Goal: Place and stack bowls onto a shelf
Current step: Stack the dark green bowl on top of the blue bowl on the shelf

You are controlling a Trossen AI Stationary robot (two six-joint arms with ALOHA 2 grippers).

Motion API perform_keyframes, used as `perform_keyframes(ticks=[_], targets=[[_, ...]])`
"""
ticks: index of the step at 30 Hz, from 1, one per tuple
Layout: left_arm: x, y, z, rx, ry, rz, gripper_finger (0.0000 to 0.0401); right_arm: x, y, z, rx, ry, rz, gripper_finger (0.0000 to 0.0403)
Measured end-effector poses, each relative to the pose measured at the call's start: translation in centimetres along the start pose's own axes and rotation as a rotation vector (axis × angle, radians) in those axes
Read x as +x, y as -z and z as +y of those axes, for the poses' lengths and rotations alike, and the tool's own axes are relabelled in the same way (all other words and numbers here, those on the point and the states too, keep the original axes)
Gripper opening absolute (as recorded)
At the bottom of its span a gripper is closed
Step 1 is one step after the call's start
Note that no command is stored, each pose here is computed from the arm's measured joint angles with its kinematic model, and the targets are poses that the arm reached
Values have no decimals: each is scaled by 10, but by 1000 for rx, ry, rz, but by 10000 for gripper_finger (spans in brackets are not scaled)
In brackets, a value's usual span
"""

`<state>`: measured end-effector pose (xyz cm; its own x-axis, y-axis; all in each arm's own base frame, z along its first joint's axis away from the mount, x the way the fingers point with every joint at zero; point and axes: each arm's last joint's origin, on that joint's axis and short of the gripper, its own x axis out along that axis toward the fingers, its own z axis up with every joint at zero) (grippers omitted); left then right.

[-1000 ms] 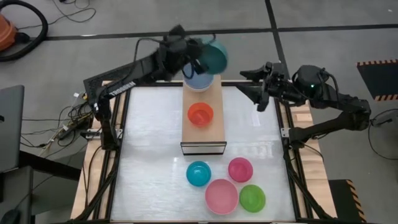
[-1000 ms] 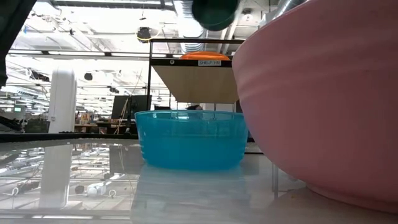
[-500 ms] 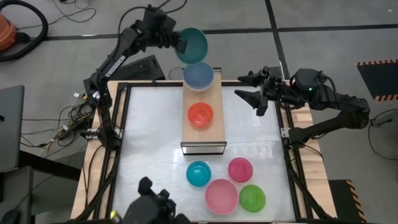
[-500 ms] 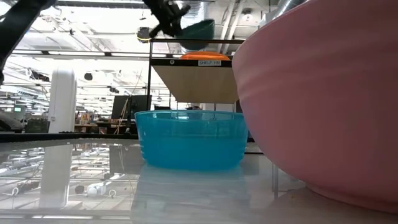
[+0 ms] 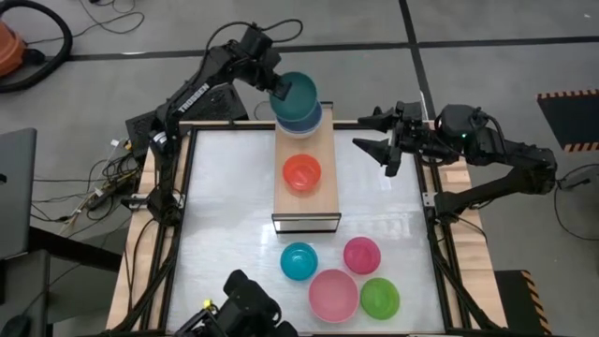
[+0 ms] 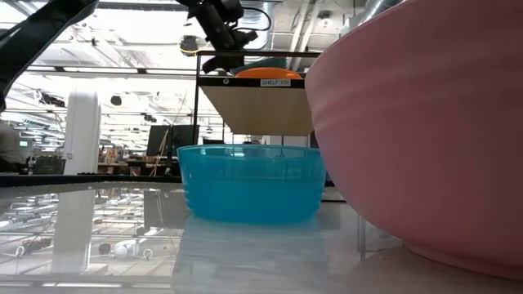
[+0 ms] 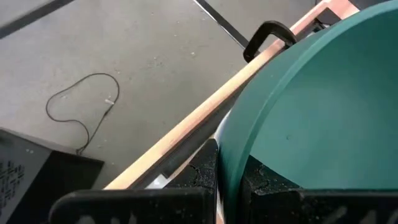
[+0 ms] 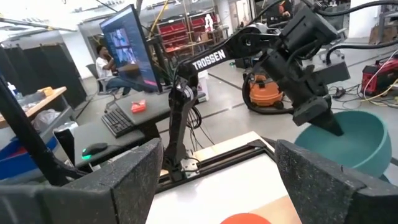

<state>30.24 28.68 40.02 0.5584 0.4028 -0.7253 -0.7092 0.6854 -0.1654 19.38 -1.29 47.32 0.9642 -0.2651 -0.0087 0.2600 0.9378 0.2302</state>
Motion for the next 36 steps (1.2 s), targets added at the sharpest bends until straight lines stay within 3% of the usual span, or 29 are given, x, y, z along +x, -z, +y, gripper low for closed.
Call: perform_keyframes(ticks=[12,25,29,36], targets=[[26,10,-8,23,-3,106,0,0,1,-2,-7,13,10,335],[26,8,-11,59,7,77,5,1,2,-4,-13,23,21,335],[26,8,-15,122,14,69,37,1,2,-4,-13,23,22,335],[26,6,-14,125,-3,54,134,1,3,-4,-18,27,36,335]])
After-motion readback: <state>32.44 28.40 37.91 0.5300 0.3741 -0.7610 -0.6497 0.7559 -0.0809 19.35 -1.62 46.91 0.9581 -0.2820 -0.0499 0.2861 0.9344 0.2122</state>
